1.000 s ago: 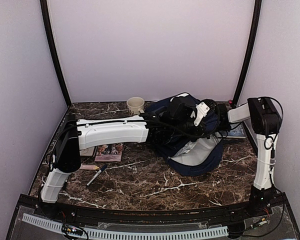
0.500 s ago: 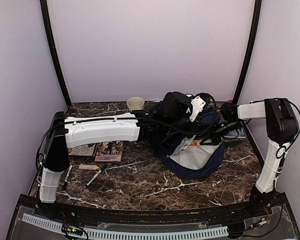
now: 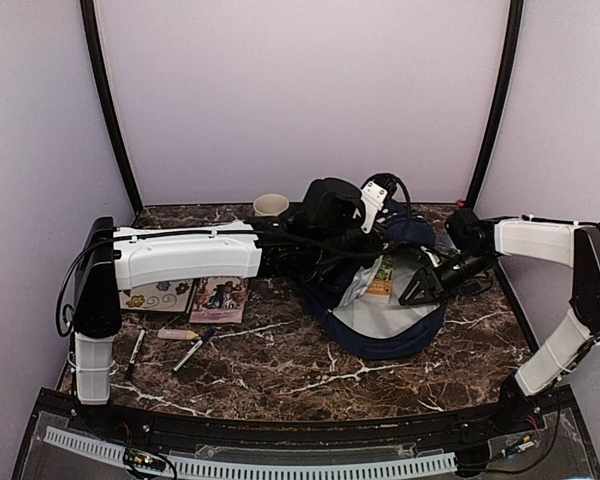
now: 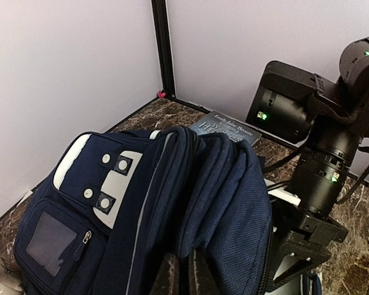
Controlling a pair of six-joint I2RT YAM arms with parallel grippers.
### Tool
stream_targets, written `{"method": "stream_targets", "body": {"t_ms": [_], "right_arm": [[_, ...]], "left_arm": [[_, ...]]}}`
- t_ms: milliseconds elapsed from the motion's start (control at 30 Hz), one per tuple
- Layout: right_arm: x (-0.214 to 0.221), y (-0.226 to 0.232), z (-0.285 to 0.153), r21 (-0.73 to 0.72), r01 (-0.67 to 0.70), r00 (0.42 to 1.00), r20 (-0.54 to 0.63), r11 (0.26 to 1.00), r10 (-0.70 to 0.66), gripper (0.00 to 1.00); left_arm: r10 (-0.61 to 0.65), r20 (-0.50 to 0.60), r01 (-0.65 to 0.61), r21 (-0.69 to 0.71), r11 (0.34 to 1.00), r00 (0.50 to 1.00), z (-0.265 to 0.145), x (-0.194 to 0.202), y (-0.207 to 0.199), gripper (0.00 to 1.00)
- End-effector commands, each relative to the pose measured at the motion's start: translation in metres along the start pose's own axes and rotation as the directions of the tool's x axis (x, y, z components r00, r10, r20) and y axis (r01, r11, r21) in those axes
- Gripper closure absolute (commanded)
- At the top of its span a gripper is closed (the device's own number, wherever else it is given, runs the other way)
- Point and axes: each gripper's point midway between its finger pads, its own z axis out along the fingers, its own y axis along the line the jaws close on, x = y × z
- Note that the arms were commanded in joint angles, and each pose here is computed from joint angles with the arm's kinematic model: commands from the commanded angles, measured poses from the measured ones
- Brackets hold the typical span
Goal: Pack the student bag
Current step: Adjust the book in the largest pocket of the bag.
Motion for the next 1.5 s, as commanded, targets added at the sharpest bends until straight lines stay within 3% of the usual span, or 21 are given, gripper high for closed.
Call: {"method": "stream_targets", "body": {"t_ms": [0, 100, 200, 367, 533, 733, 1067, 1467], "right_arm": [[0.001, 0.010, -0.007, 0.068, 0.153, 0.988, -0.005, 0.986, -0.153, 0.55], [0.005, 0.021, -0.003, 0.103, 0.293, 0.956, -0.021, 0.951, -0.292, 0.56], [0.009, 0.026, 0.000, 0.177, 0.467, 0.884, -0.055, 0.867, -0.465, 0.56], [0.004, 0.030, 0.000, 0.334, 0.706, 0.694, -0.147, 0.625, -0.705, 0.59], [-0.033, 0.020, -0.006, 0.496, 0.762, 0.576, -0.229, 0.415, -0.785, 0.63], [-0.050, 0.015, 0.010, 0.512, 0.832, 0.421, -0.332, 0.214, -0.844, 0.56], [-0.045, -0.007, 0.048, 0.416, 0.901, 0.301, -0.397, 0.123, -0.867, 0.53], [-0.055, -0.021, 0.074, 0.395, 0.916, 0.245, -0.425, 0.065, -0.872, 0.53]], "left_arm": [[-0.131, 0.209, 0.139, -0.024, 0.990, 0.969, -0.041, -0.079, 0.032, 1.00], [-0.156, 0.200, 0.160, -0.004, 0.987, 0.967, -0.041, -0.076, 0.031, 1.00], [-0.181, 0.194, 0.181, 0.021, 0.983, 0.964, -0.041, -0.075, 0.030, 1.00], [-0.212, 0.198, 0.206, 0.049, 0.977, 0.957, -0.044, -0.076, 0.030, 1.00], [-0.220, 0.187, 0.211, 0.067, 0.975, 0.957, -0.044, -0.075, 0.028, 1.00], [-0.224, 0.180, 0.214, 0.078, 0.974, 0.958, -0.045, -0.075, 0.027, 1.00], [-0.249, 0.158, 0.229, 0.136, 0.964, 0.955, -0.048, -0.082, 0.023, 1.00], [-0.261, 0.124, 0.235, 0.193, 0.953, 0.957, -0.048, -0.078, 0.014, 1.00]]}}
